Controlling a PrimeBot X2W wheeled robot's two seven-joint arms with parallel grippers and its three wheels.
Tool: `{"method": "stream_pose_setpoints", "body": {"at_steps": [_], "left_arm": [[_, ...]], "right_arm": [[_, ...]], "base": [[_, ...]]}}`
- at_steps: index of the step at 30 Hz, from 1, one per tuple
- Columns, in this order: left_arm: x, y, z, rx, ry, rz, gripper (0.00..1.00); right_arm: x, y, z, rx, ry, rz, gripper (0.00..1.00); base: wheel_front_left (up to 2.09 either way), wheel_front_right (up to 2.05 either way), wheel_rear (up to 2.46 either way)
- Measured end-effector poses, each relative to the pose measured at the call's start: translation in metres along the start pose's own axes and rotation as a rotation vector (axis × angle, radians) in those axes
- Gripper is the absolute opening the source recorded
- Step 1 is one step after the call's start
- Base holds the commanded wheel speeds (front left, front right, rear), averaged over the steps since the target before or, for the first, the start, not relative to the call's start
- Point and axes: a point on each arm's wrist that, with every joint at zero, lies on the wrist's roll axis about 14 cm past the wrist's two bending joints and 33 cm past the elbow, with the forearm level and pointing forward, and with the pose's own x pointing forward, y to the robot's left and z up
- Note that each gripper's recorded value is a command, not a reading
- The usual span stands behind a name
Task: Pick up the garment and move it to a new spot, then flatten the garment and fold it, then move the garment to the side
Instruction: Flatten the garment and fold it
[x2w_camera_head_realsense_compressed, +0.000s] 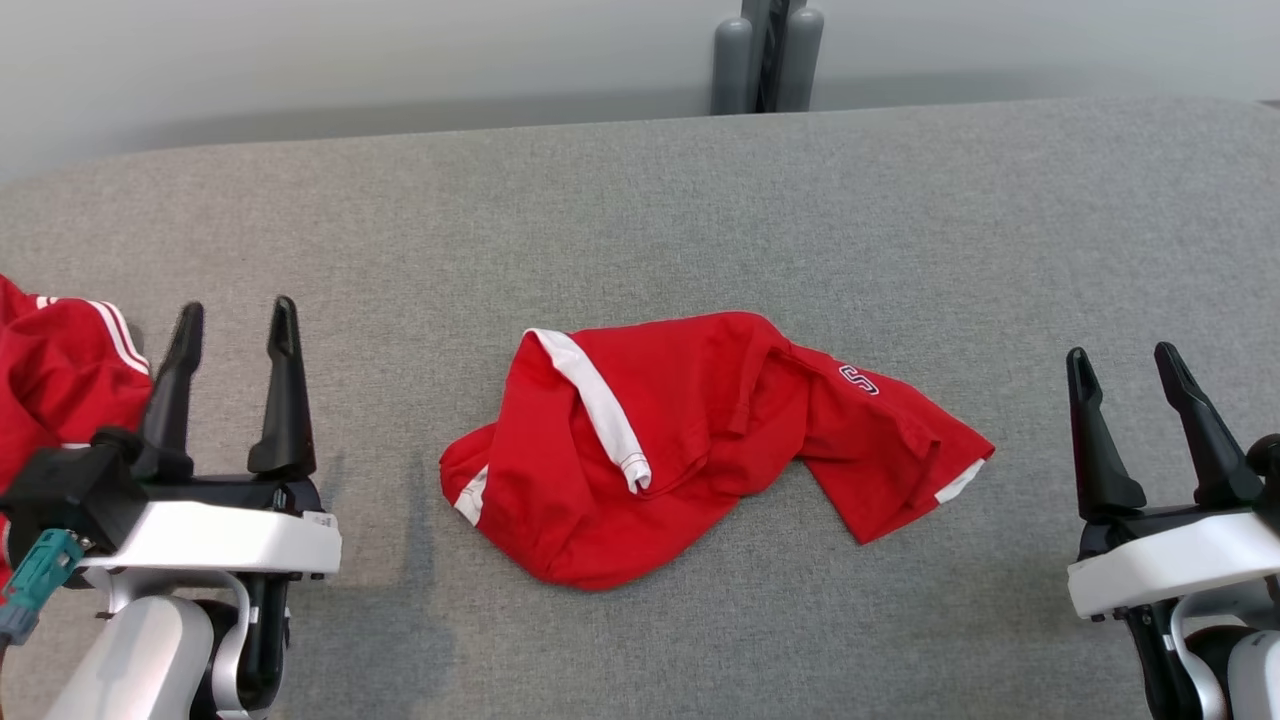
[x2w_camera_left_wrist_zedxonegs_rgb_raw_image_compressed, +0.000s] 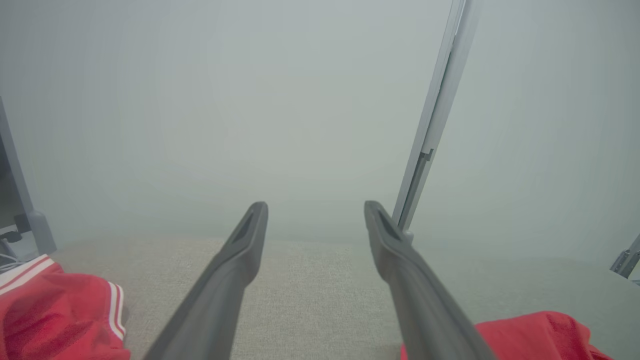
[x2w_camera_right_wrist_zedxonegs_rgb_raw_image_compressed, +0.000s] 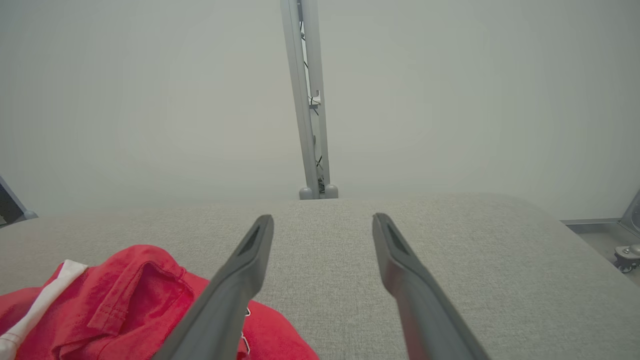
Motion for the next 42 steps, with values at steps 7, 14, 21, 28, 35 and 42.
{"method": "stream_pose_setpoints", "body": {"at_steps": [7, 14, 21, 28, 35, 42], "left_arm": [[-0.011, -0.004, 0.031, 0.122, -0.098, -0.017, 1.0], [-0.023, -0.007, 0.014, 0.135, -0.014, -0.035, 1.0], [-0.026, -0.008, 0.01, 0.141, 0.016, -0.042, 1.0], [-0.031, -0.004, 0.008, 0.146, 0.034, -0.031, 1.0], [-0.037, 0.007, 0.005, 0.145, 0.056, 0.005, 1.0], [-0.042, 0.016, -0.003, 0.128, 0.076, 0.035, 1.0]], "right_arm": [[-0.004, 0.011, 0.007, -0.015, -0.019, 0.03, 1.0], [-0.01, 0.012, 0.003, -0.005, -0.006, 0.031, 1.0], [-0.009, 0.014, 0.003, -0.004, 0.002, 0.038, 1.0], [-0.001, 0.036, -0.005, -0.032, 0.053, 0.117, 1.0], [0.008, 0.121, -0.029, -0.053, 0.182, 0.4, 1.0], [-0.009, 0.205, -0.067, -0.053, 0.321, 0.684, 1.0]], "base": [[0.0, 0.0, 0.0], [0.0, 0.0, 0.0], [0.0, 0.0, 0.0], [0.0, 0.0, 0.0], [0.0, 0.0, 0.0], [0.0, 0.0, 0.0]]}}
